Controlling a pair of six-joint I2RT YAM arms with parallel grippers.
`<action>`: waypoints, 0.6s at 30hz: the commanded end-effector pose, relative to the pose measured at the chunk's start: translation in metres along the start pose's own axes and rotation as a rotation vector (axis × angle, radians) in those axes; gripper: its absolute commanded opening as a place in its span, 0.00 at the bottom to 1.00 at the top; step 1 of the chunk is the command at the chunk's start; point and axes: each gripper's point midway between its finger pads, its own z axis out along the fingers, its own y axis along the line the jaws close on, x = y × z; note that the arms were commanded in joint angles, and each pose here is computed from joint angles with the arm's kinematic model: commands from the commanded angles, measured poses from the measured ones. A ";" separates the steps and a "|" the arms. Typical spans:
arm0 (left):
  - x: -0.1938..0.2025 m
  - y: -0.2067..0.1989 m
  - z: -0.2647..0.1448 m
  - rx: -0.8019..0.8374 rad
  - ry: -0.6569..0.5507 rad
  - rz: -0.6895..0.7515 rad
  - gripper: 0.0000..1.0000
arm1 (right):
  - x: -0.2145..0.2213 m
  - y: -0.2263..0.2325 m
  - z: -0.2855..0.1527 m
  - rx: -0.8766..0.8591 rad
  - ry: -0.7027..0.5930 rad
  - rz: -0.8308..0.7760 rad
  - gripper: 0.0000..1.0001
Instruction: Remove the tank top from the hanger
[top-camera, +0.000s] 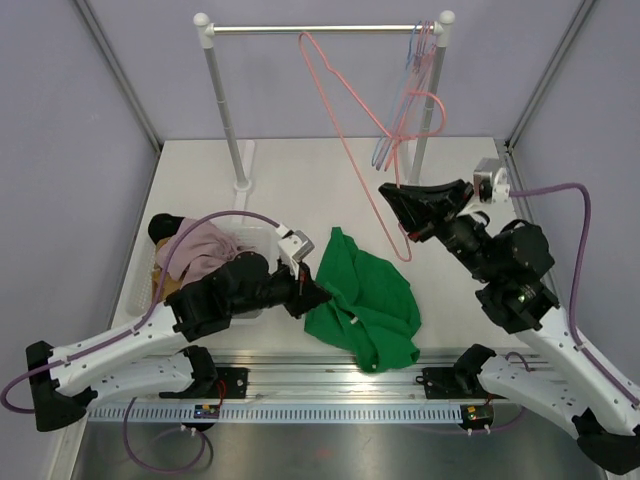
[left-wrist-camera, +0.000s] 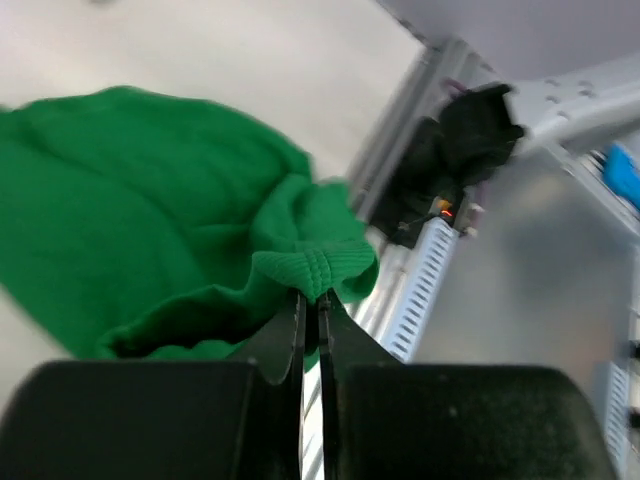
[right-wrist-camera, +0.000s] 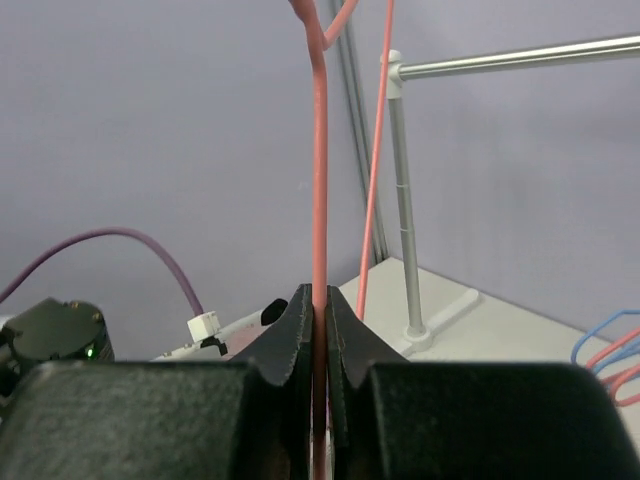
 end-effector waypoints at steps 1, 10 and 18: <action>-0.023 0.049 -0.031 -0.323 -0.106 -0.012 0.08 | -0.033 -0.017 0.010 0.167 0.043 0.075 0.00; -0.038 0.068 -0.102 -0.553 -0.092 0.021 0.84 | 0.035 -0.089 0.012 0.587 0.365 0.085 0.00; -0.024 0.073 -0.120 -0.538 -0.098 0.080 0.99 | 0.039 -0.136 0.063 0.655 0.403 0.024 0.00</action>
